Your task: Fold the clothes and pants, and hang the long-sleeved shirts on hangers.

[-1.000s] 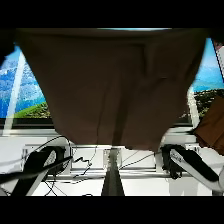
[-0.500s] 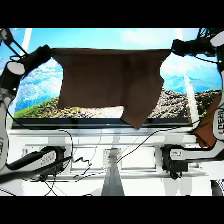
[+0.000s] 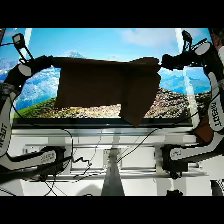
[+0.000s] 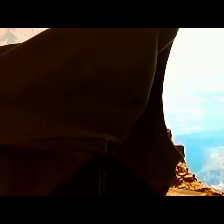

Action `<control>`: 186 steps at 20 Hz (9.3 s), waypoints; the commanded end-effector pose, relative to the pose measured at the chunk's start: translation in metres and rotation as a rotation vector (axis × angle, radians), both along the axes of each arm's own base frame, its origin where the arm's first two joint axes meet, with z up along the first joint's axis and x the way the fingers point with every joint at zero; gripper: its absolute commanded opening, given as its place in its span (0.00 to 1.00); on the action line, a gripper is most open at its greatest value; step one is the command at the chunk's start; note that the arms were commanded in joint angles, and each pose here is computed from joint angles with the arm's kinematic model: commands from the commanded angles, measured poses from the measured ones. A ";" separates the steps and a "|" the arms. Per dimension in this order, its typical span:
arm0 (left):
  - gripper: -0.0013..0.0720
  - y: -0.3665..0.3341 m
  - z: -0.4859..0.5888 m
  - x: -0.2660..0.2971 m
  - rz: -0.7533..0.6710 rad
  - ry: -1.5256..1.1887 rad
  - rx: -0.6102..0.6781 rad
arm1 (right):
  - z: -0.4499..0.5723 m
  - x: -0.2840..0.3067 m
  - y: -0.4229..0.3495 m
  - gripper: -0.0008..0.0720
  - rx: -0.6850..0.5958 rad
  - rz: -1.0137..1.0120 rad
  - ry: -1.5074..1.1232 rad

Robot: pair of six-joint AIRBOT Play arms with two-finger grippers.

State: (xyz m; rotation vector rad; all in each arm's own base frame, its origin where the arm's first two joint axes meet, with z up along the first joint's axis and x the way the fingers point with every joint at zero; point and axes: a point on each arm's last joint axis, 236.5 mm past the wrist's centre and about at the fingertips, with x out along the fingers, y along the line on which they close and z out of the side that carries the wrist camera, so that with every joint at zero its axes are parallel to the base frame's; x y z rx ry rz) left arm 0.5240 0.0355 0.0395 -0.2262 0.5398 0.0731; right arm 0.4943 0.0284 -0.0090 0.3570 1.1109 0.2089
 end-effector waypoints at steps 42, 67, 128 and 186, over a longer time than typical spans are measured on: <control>0.83 0.067 -0.009 -0.232 -0.134 0.728 0.011 | -0.080 -0.241 0.143 0.38 0.631 0.279 0.574; 0.04 -0.028 -0.136 -0.229 -0.273 0.683 -0.603 | -0.057 -0.157 0.159 0.03 0.303 0.470 0.263; 0.98 -0.016 -0.143 -0.135 -0.206 0.423 -0.510 | -0.013 -0.021 0.066 0.68 -0.107 0.086 -0.113; 0.98 -0.390 0.031 -0.049 -0.851 0.169 -0.400 | -0.051 -0.009 0.138 0.91 0.056 0.448 0.013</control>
